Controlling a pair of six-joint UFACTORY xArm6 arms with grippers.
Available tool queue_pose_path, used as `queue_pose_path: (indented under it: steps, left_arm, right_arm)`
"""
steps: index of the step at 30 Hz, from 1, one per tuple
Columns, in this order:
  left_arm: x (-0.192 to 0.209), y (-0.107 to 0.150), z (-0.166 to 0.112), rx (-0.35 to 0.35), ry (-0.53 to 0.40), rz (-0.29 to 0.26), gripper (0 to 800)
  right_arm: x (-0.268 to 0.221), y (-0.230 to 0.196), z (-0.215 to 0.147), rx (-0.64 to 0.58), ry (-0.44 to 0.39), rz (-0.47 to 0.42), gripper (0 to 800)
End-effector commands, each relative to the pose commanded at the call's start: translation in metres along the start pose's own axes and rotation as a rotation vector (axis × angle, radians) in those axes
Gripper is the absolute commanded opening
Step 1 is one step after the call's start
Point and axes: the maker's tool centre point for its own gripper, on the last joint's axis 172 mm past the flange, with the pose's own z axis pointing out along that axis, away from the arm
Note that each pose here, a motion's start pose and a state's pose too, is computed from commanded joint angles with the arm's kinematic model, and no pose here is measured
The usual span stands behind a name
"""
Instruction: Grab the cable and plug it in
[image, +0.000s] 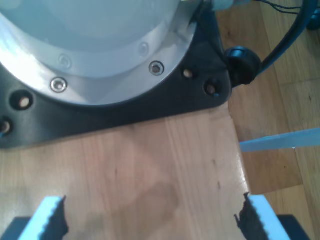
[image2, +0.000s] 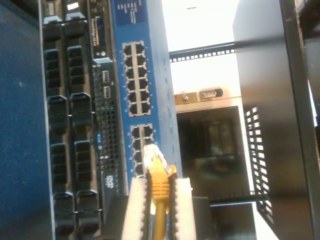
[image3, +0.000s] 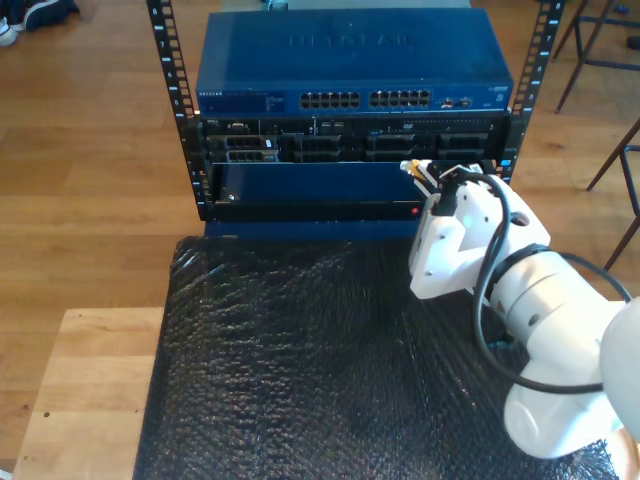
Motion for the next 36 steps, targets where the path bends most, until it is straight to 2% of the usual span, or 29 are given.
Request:
queue_pose_path:
  steps: [13, 24, 30, 36]
  left_arm:
    - [0.0, 0.0, 0.0, 0.0, 0.0, 0.0, 800]
    - [0.0, 0.0, 0.0, 0.0, 0.0, 0.0, 800]
    - [0.0, 0.0, 0.0, 0.0, 0.0, 0.0, 800]
    - [0.0, 0.0, 0.0, 0.0, 0.0, 0.0, 800]
  right_arm:
    - [-0.009, -0.004, 0.062, -0.048, 0.0, -0.007, 0]
    - [-0.028, -0.004, 0.062, -0.092, -0.037, -0.002, 0]
    - [-0.05, -0.015, 0.06, -0.089, -0.11, -0.047, 0]
    - [-0.063, -0.012, 0.056, -0.115, -0.154, -0.043, 0]
